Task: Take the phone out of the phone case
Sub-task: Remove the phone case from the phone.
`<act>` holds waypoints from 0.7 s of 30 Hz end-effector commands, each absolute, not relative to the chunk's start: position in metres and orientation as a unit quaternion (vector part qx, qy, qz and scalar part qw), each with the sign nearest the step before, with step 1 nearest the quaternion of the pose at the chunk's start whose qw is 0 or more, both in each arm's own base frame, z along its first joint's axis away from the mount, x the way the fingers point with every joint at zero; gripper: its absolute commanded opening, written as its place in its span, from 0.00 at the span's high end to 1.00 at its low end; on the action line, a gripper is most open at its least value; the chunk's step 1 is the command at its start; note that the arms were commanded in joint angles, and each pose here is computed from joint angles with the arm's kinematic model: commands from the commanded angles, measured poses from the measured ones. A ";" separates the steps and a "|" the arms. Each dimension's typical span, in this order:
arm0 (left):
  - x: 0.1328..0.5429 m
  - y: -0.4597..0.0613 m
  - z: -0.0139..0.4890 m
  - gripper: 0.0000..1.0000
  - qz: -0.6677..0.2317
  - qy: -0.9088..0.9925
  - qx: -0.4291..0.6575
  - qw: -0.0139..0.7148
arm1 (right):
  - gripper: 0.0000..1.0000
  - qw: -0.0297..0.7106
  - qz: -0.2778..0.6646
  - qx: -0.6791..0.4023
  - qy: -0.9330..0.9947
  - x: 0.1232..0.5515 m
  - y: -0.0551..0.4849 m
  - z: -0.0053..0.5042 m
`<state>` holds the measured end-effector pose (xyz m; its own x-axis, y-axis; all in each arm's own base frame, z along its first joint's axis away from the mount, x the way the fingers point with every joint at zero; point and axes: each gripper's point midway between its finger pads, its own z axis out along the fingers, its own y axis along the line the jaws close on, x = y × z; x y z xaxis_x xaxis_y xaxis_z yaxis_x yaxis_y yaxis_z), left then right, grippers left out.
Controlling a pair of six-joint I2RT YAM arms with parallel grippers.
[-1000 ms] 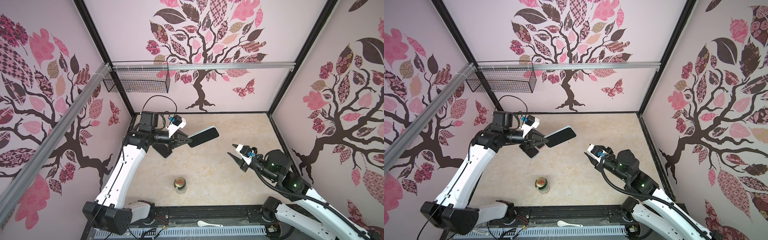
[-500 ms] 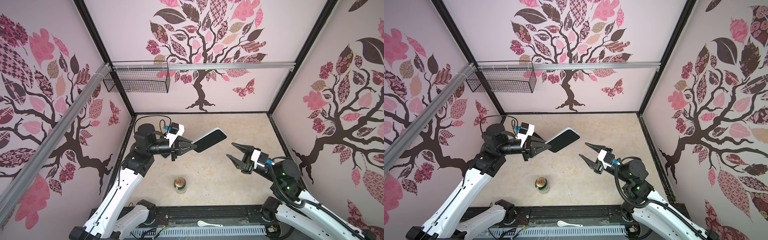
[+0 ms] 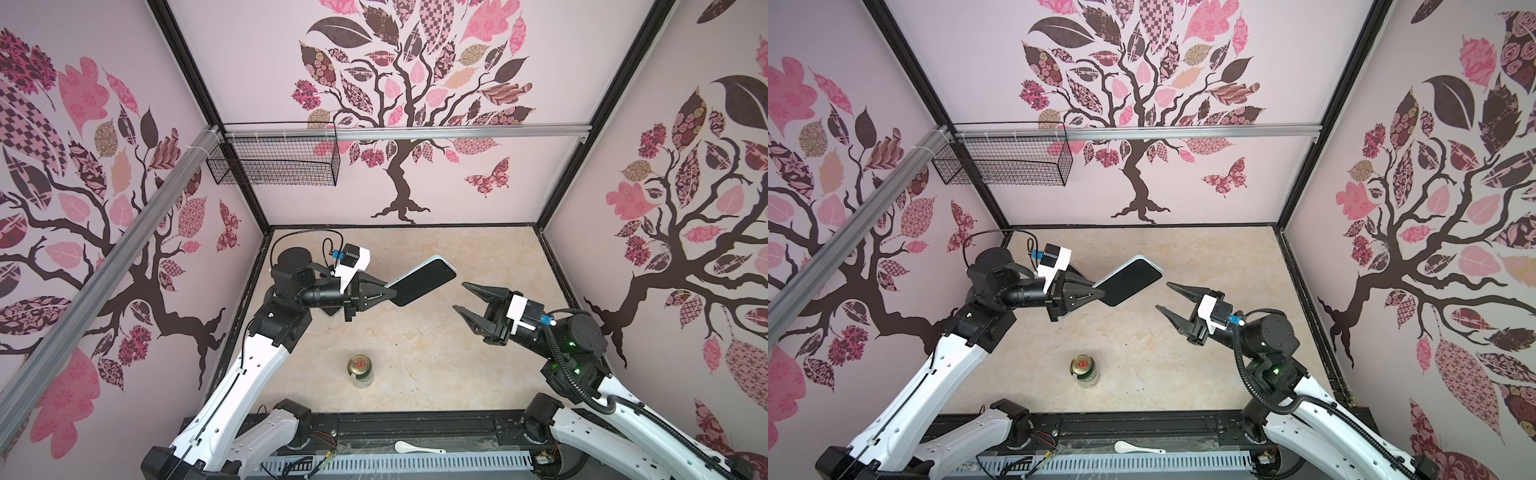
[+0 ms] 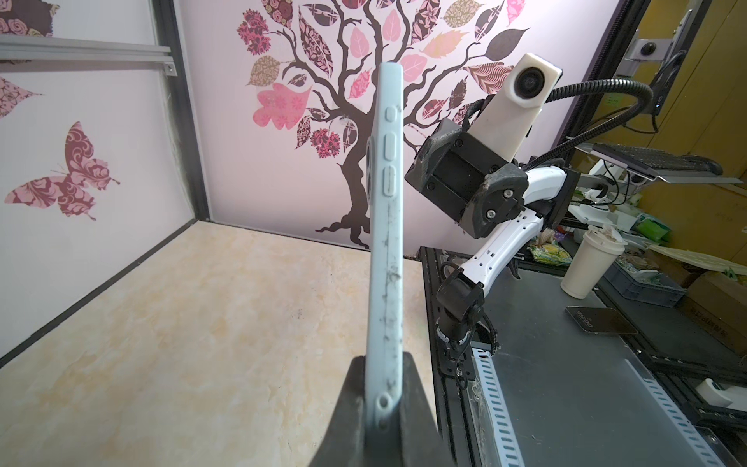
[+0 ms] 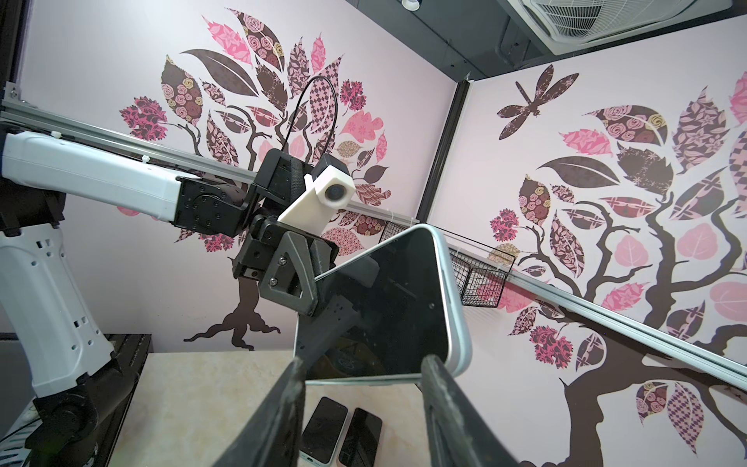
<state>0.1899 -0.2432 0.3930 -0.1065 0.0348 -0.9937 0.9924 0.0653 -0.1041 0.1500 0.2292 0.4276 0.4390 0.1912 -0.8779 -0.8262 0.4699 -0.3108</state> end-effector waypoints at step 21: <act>0.164 -0.246 0.392 1.00 -0.521 0.508 0.512 0.457 | 0.52 0.754 0.342 -0.378 0.415 0.156 0.231 0.441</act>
<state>0.1788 -0.2443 0.3883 -0.0954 0.0513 -0.9941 0.9954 0.0057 -0.0953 0.1602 0.2353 0.4197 0.4086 0.1689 -0.8970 -0.8317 0.4736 -0.2897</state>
